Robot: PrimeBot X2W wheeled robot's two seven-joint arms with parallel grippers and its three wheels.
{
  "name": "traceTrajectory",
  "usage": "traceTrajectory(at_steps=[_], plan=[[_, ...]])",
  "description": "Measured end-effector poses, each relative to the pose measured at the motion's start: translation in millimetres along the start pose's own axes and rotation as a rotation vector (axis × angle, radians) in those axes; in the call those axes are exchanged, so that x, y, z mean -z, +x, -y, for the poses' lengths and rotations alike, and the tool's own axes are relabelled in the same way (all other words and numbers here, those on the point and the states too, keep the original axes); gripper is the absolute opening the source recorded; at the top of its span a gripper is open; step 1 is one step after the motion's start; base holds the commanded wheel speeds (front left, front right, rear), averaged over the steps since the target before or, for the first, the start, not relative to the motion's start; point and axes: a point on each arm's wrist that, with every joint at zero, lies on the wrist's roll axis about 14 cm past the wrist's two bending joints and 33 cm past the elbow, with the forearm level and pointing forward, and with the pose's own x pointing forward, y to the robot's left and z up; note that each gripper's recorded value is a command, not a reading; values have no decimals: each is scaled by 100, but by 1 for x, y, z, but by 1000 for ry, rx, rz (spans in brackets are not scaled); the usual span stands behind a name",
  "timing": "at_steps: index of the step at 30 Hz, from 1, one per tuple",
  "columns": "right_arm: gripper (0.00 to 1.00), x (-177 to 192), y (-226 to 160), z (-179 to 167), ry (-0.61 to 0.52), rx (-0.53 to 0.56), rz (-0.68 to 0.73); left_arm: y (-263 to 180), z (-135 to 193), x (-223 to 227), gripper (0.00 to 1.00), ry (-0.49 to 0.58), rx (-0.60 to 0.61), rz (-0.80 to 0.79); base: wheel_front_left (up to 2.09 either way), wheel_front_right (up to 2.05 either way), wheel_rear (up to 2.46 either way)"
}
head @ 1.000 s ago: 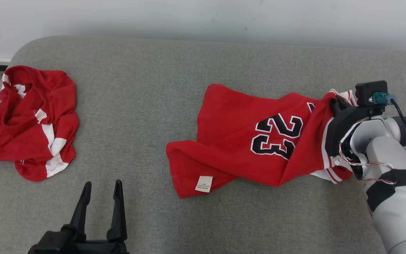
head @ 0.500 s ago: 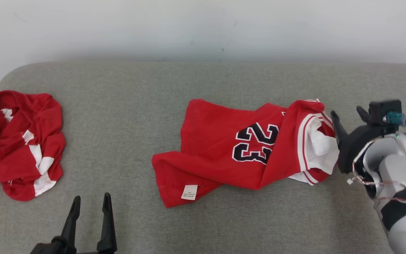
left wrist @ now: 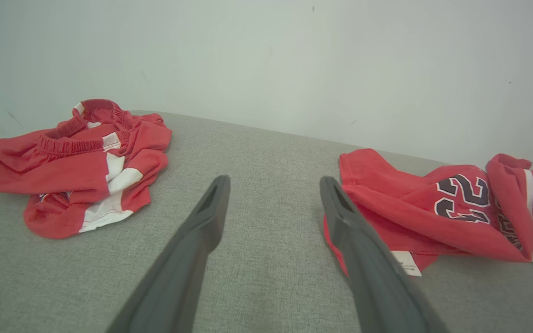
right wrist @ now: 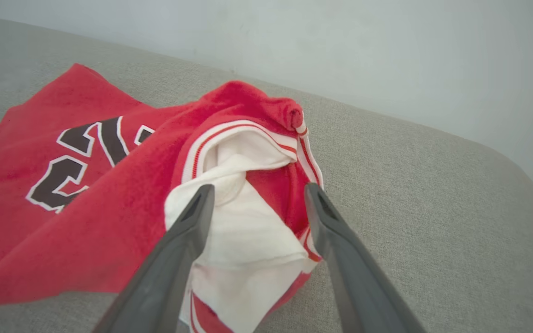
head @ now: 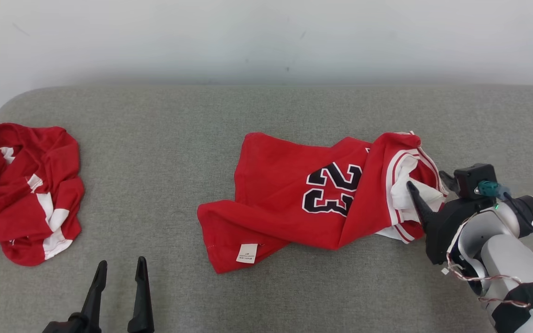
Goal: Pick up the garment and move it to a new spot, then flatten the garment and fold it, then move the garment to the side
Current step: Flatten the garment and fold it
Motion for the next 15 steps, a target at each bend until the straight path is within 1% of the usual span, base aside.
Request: traceTrajectory(at_steps=[6, 12, 15], plan=[[100, -3, -8, -23, -39, -64, 26, -3, -7, -1, 100, 4, -20, 2, 0, 0, 0], [100, 11, -28, -25, -68, -69, -12, -3, -7, -2, 100, -2, -22, 6, 0, 0, 0], [100, 15, -32, -20, -114, -55, -39, -3, -5, -1, 100, -6, -15, 1, 0, 0, 0]])
